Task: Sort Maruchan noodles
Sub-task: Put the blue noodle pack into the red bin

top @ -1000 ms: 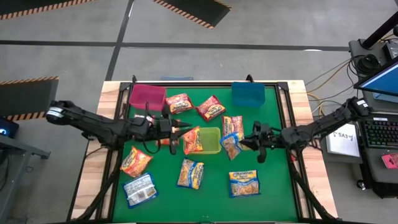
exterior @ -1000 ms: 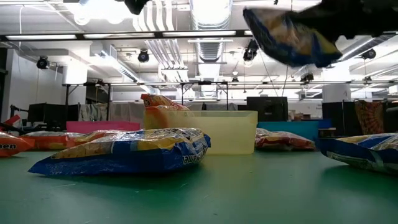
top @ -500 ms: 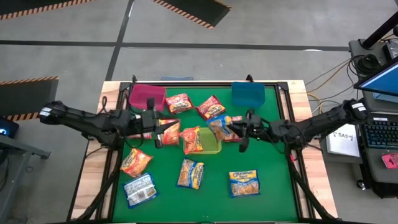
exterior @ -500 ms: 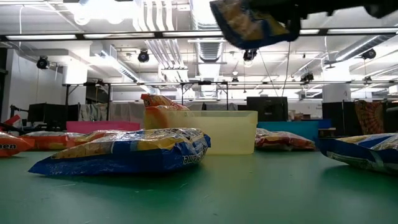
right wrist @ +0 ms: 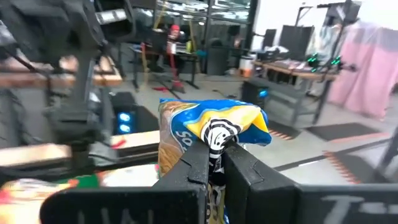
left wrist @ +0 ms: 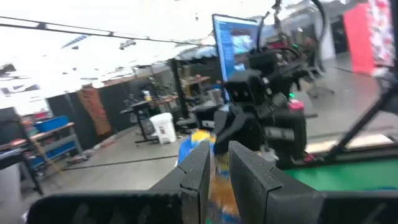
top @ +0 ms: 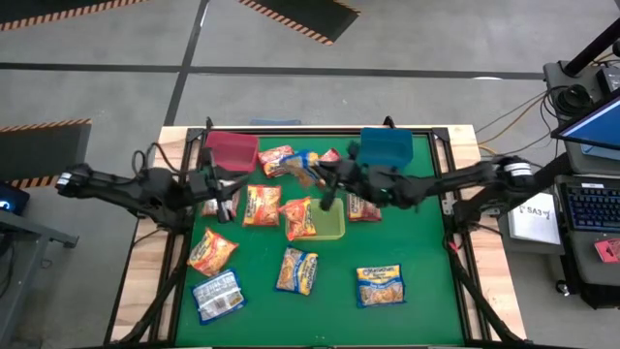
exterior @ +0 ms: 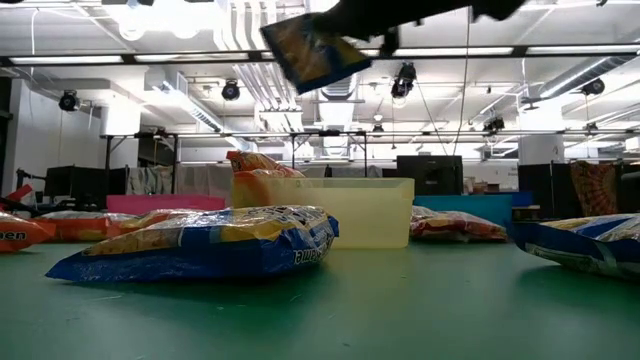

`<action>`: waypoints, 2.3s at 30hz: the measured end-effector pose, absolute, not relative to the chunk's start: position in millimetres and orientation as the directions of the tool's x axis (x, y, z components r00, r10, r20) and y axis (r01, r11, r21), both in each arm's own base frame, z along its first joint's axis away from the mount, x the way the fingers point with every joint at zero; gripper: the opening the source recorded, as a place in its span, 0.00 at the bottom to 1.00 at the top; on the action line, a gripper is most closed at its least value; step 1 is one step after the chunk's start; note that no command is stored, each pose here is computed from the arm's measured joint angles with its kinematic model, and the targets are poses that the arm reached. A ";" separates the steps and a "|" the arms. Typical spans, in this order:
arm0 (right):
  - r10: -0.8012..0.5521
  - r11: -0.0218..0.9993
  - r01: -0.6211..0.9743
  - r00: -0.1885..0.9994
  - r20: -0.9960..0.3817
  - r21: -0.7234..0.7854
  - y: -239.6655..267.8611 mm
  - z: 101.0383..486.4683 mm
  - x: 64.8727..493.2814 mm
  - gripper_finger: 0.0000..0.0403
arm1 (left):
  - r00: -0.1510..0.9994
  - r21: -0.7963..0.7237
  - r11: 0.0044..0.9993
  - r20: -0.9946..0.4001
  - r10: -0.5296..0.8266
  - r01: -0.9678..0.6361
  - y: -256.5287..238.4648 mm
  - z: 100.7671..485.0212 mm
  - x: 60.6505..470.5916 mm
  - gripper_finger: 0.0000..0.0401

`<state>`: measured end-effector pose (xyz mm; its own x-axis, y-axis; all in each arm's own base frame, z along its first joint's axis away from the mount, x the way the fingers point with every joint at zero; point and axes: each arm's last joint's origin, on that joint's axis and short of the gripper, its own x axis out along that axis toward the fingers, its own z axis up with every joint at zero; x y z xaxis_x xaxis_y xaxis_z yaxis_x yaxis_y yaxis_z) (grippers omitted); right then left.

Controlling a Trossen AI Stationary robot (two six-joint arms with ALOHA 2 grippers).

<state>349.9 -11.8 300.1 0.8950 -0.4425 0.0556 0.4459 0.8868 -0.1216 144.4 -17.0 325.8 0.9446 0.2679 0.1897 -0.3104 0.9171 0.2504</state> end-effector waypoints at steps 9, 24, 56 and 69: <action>-0.495 0.827 0.484 0.868 0.040 -0.286 -45.4 294.3 430.8 0.03 | 0.931 0.218 0.919 0.239 0.275 -0.328 -12.0 316.2 121.4 0.11; -0.566 0.785 0.557 0.823 0.051 -0.270 -97.0 247.6 519.3 0.03 | 0.918 0.170 0.928 0.283 0.277 -0.333 -7.3 310.6 98.8 0.11; -0.610 0.743 0.623 0.781 0.136 -0.246 -135.7 198.4 567.7 0.03 | 0.927 0.165 0.932 0.254 0.275 -0.322 -7.2 307.4 98.2 0.11; -0.572 0.810 0.573 0.819 0.047 -0.128 -170.6 188.8 560.5 0.04 | 0.927 0.164 0.932 0.256 0.275 -0.322 -7.1 307.6 98.1 0.11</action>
<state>560.5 -170.6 188.8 0.8188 -0.5722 0.0465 0.5730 0.8095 -0.1279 98.1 -7.1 307.6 0.9268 0.2751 0.2558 -0.3221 0.9323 0.1644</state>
